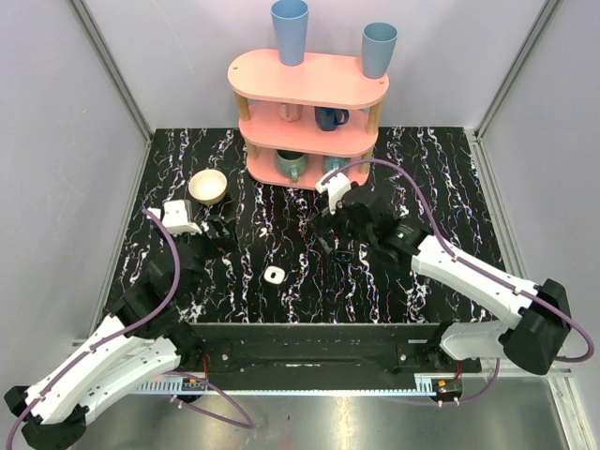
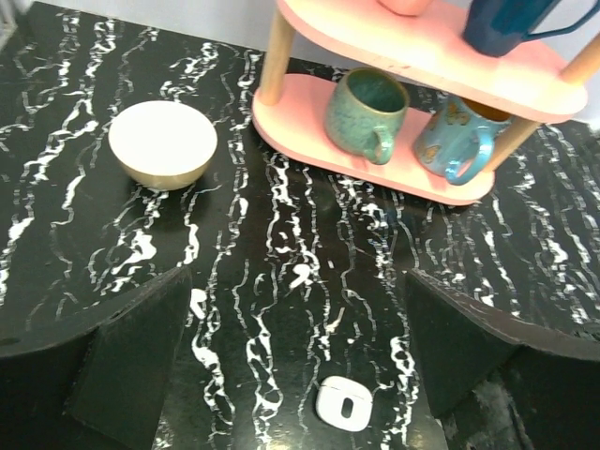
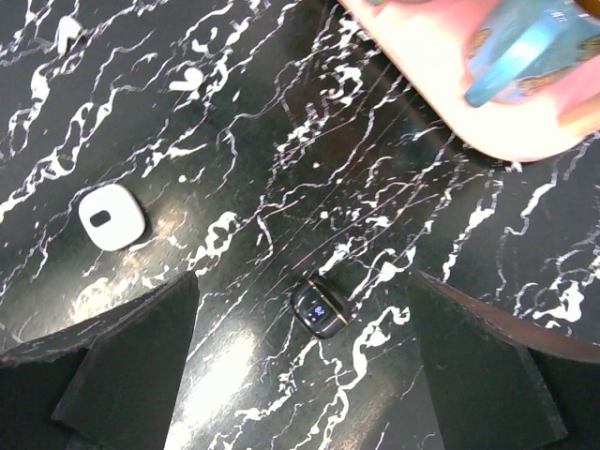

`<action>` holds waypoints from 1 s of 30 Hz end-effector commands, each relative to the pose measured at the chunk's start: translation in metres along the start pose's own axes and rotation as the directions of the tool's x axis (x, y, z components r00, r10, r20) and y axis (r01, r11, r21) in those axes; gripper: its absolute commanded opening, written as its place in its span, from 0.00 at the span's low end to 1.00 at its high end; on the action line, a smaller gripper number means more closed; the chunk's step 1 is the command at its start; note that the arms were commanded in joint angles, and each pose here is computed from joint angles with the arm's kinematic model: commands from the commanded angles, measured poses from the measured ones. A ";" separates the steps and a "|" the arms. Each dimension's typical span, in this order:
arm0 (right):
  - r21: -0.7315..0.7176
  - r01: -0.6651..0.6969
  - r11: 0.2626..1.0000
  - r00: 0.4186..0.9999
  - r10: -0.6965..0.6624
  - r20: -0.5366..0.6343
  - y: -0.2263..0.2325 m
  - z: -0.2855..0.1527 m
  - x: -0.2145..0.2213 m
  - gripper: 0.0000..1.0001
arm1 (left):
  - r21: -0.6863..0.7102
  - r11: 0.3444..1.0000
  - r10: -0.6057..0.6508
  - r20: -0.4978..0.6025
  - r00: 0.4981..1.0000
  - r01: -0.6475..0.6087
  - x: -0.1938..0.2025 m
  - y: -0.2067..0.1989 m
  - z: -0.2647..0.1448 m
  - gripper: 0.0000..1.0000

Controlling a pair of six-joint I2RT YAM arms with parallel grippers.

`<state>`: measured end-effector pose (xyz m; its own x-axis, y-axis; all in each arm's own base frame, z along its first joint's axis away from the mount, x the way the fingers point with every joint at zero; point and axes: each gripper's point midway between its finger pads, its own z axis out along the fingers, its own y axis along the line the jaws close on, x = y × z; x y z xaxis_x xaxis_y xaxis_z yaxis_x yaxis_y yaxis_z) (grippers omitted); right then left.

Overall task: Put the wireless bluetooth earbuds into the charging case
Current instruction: Pick up the charging case from the center of the board.

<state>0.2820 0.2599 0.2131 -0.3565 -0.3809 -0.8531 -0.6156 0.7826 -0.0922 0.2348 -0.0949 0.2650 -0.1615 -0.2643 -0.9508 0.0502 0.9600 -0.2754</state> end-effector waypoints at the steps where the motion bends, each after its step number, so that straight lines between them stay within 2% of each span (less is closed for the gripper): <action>1: -0.147 0.024 0.989 1.000 -0.021 0.022 0.026 0.008 -0.006 1.00 | -0.101 0.993 0.070 0.017 0.997 -0.068 -0.013 0.020 -0.004 0.99; 2: -0.231 0.021 0.973 1.000 -0.023 -0.004 0.041 0.008 -0.001 1.00 | -0.103 0.992 0.073 0.016 0.997 -0.071 -0.014 0.020 -0.003 0.99; 6: -0.376 -0.053 0.925 0.994 0.013 -0.107 0.074 0.026 0.017 1.00 | -0.092 0.993 0.079 0.011 0.997 -0.077 -0.015 0.016 -0.001 0.99; 10: -0.446 -0.068 0.892 0.990 0.006 -0.139 0.099 0.041 0.034 1.00 | -0.142 0.984 0.107 -0.009 0.994 -0.107 -0.014 0.024 -0.001 0.99; 11: -0.473 -0.034 0.880 0.996 -0.011 -0.092 0.109 0.044 0.031 1.00 | -0.170 0.979 0.117 -0.011 0.993 -0.117 -0.015 0.029 -0.002 0.99; 14: -0.479 0.090 0.873 0.995 -0.102 0.000 0.125 0.051 0.039 1.00 | -0.185 0.973 0.138 -0.018 0.990 -0.139 -0.017 0.034 -0.005 0.99; 18: -0.504 0.104 0.858 0.991 -0.132 -0.020 0.139 0.066 0.054 1.00 | -0.165 0.979 0.117 -0.020 0.993 -0.119 -0.012 0.036 -0.008 0.99; 22: -0.509 0.168 0.844 0.984 -0.178 0.029 0.156 0.077 0.060 0.99 | -0.145 0.987 0.062 -0.025 0.998 -0.065 -0.008 0.039 -0.012 0.99; 26: -0.511 0.178 0.841 0.981 -0.194 0.022 0.168 0.087 0.068 0.96 | -0.066 0.995 0.070 -0.068 0.995 -0.075 -0.002 0.028 -0.009 0.99; 30: -0.521 0.189 0.832 0.977 -0.214 0.014 0.175 0.095 0.077 0.96 | -0.052 0.996 0.063 -0.107 0.992 -0.069 0.004 0.027 -0.004 0.99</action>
<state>0.2055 0.3957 0.0717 -0.2728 -0.5700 -0.7750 -0.9355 0.3453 0.0753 0.2292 -0.0553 0.2486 -0.2369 -0.1782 -0.9551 -0.0687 0.9836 -0.1665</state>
